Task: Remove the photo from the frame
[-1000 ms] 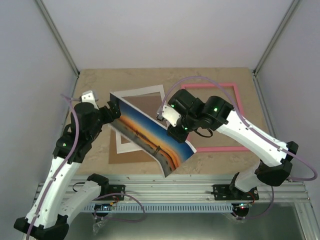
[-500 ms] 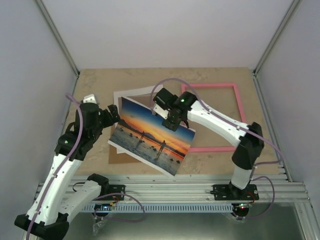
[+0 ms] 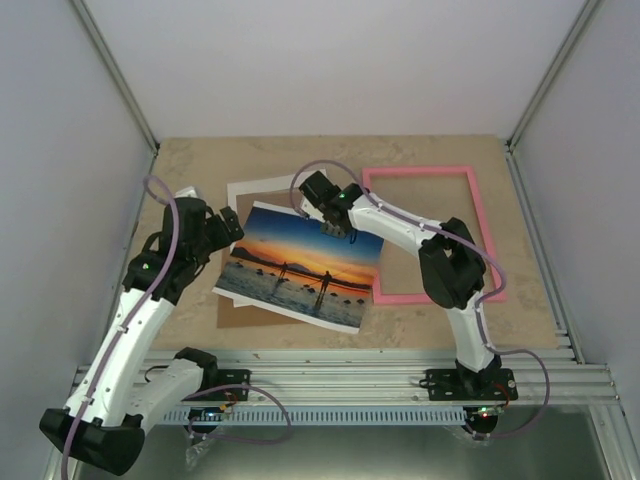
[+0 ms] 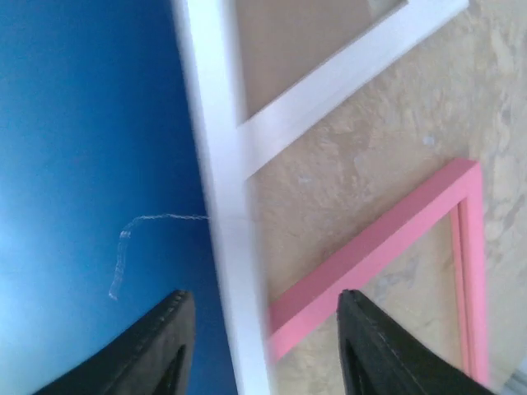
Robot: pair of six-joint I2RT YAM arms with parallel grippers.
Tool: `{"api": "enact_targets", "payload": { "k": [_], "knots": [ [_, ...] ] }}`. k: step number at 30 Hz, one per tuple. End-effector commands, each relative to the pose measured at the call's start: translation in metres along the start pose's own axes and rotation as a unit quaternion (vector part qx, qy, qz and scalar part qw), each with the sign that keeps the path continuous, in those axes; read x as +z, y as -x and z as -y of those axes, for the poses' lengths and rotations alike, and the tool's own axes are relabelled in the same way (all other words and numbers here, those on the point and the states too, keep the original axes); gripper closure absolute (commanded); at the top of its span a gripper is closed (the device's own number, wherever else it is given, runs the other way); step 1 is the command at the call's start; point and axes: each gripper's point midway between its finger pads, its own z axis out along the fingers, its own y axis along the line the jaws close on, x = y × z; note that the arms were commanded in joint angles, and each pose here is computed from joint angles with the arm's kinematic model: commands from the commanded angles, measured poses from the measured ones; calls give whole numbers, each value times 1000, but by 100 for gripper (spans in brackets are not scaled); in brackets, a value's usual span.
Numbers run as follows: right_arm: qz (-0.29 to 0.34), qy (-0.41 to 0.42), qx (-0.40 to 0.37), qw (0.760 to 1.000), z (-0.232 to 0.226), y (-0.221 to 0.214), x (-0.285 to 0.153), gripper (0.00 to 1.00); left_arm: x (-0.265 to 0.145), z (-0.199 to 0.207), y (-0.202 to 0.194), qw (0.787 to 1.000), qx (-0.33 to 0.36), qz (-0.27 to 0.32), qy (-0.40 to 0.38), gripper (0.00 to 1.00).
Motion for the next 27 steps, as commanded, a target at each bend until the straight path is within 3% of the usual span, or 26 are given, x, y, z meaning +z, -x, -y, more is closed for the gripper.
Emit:
{"api": "enact_targets", "payload": {
  "k": [1, 6, 12, 15, 20, 27],
  "knots": [
    [38, -34, 53, 997, 40, 13, 0, 41, 2, -2, 8, 1000, -17, 15, -4, 0],
    [69, -24, 213, 974, 91, -24, -23, 3, -11, -8, 24, 998, -28, 52, 6, 0],
    [137, -48, 418, 897, 147, -106, -84, 2, -48, -20, 52, 991, -43, 125, 25, 0],
    [173, -115, 483, 850, 163, -155, -137, 2, -76, -30, 68, 983, -50, 170, 38, 0],
    [197, -236, 535, 787, 162, -225, -206, 2, -132, -48, 91, 963, -70, 254, 49, 0],
    [254, -295, 587, 710, 129, -283, -255, 2, -195, -81, 98, 925, -114, 357, 61, 0]
  ]
}}
